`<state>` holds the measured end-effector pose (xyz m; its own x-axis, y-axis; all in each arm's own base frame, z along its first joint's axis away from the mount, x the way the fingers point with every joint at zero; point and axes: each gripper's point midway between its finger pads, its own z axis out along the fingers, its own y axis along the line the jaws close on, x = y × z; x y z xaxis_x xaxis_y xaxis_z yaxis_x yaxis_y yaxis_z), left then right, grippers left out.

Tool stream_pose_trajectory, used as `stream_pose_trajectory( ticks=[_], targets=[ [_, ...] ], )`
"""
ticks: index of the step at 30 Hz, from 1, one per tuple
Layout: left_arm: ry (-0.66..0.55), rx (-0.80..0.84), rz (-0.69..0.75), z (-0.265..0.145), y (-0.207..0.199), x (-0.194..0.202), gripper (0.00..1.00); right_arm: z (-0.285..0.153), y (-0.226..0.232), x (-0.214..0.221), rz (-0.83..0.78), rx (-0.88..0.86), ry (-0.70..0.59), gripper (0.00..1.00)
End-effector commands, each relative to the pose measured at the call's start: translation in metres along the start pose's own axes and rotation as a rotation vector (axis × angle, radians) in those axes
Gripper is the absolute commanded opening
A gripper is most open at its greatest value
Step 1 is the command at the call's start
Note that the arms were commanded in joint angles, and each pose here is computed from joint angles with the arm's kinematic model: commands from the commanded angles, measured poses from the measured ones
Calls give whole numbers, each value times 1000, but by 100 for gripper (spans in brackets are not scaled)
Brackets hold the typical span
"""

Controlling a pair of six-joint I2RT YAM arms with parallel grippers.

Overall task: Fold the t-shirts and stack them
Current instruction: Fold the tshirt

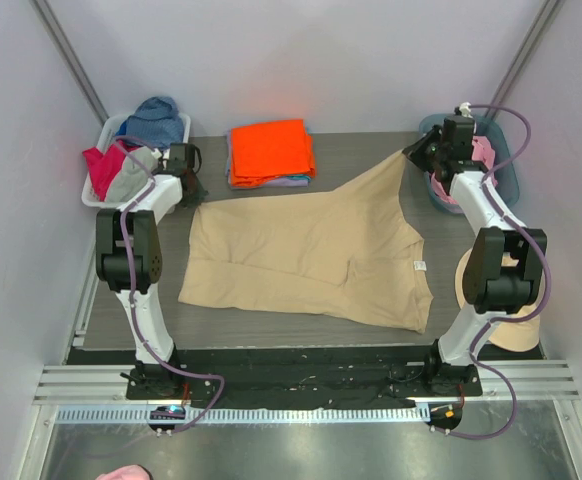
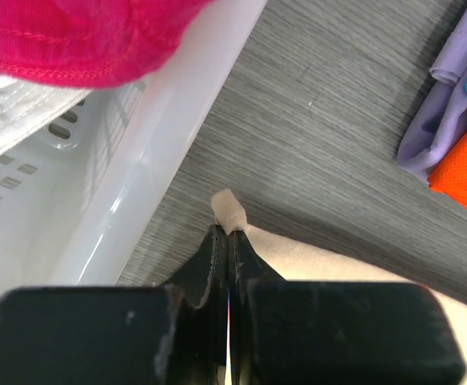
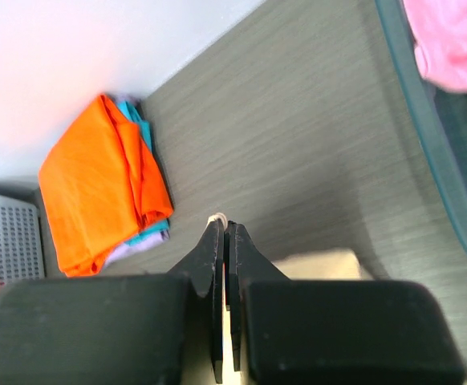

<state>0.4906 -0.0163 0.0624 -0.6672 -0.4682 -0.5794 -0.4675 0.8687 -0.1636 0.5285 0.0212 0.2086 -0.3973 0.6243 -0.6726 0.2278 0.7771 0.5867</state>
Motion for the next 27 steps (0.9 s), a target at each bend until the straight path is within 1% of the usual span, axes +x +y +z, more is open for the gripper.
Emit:
stream_pose_trajectory(
  ticks=[1,2,3,9,11,12,13,17,18,19,22,27],
  targets=[
    [-48,16,1,-20,4,-9,0,-29,9,-4,-14,-48,-21,1],
    [-62,24,-10,-28,5,-11,0,-38,11,-4,-9,-52,-26,1],
    [-56,19,-11,-28,10,-3,0,-42,3,8,-2,-34,-5,1],
    [-60,19,-56,-45,24,15,0,-84,-18,35,41,23,7,1],
    [-70,20,-60,-48,27,16,0,-95,-24,35,38,55,-14,1],
    [-75,21,-61,-50,27,16,0,-99,-31,40,33,76,-5,1],
    [-75,15,-59,-50,28,16,0,-110,-28,36,28,72,-28,1],
    [-74,16,-54,-53,27,13,0,-133,-36,38,24,115,-48,1],
    [-77,18,-55,-54,26,12,0,-137,-46,39,23,158,-59,1],
    [-79,20,-54,-55,26,11,0,-145,-46,36,24,163,-76,1],
    [-86,18,-49,-57,27,9,0,-157,-59,39,21,224,-92,1],
    [-85,4,-45,-60,30,10,0,-165,-75,54,36,281,-67,1]
  ],
)
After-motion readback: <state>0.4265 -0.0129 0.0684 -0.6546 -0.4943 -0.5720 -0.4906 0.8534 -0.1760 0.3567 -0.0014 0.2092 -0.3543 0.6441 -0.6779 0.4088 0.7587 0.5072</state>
